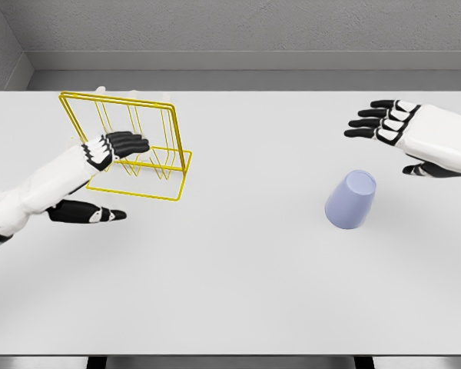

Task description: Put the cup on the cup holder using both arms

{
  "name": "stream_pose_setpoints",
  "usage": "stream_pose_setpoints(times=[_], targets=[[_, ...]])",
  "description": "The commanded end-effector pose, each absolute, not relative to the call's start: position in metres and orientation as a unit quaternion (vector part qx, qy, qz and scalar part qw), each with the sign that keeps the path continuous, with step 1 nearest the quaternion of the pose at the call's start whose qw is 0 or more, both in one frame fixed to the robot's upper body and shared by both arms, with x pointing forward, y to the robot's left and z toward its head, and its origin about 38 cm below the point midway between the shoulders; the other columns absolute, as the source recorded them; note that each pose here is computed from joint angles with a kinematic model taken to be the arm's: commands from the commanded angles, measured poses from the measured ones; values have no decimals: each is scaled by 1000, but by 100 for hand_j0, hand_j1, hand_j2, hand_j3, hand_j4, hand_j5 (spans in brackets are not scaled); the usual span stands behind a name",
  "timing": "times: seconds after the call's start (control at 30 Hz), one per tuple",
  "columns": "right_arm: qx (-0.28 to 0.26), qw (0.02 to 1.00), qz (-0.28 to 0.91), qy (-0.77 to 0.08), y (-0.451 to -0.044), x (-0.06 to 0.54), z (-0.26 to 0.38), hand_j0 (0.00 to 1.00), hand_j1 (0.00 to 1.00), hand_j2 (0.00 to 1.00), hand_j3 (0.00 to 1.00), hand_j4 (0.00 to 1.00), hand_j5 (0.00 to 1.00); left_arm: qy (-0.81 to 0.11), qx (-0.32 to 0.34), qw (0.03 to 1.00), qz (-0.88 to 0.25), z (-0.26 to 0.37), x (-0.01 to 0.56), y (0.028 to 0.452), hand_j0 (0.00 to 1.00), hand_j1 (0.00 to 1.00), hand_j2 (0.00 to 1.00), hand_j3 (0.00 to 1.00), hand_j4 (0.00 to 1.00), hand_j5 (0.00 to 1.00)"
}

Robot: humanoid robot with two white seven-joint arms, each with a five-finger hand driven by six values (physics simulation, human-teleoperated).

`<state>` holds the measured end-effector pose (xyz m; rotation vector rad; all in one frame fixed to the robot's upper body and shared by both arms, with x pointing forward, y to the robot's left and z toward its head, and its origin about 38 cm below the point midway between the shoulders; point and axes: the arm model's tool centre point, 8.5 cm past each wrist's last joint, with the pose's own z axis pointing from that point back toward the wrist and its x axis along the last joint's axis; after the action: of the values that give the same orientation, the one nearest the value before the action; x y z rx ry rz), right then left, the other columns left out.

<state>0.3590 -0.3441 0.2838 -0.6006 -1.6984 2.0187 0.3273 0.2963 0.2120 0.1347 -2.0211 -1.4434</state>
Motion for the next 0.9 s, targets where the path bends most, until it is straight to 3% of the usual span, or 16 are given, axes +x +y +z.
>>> stream_pose_setpoints(times=[0.0, 0.17, 0.33, 0.53, 0.87], targets=[[-215, 219, 728, -614, -344, 359, 283, 100, 100, 100, 100, 100, 100, -761, 43, 323, -561, 203, 324, 292, 100, 100, 100, 100, 100, 100], [-207, 244, 719, -617, -353, 363, 274, 100, 100, 100, 100, 100, 100, -746, 65, 300, -591, 202, 323, 292, 100, 100, 100, 100, 100, 100], [-191, 258, 767, -556, -356, 361, 260, 100, 100, 100, 100, 100, 100, -746, 64, 303, -590, 201, 323, 293, 100, 100, 100, 100, 100, 100], [-186, 257, 780, -539, -355, 360, 251, 100, 100, 100, 100, 100, 100, -743, 61, 303, -593, 197, 321, 291, 100, 100, 100, 100, 100, 100], [-173, 245, 790, -534, -333, 363, 230, 100, 100, 100, 100, 100, 100, -752, -98, 407, -509, 148, 296, 252, 100, 100, 100, 100, 100, 100]])
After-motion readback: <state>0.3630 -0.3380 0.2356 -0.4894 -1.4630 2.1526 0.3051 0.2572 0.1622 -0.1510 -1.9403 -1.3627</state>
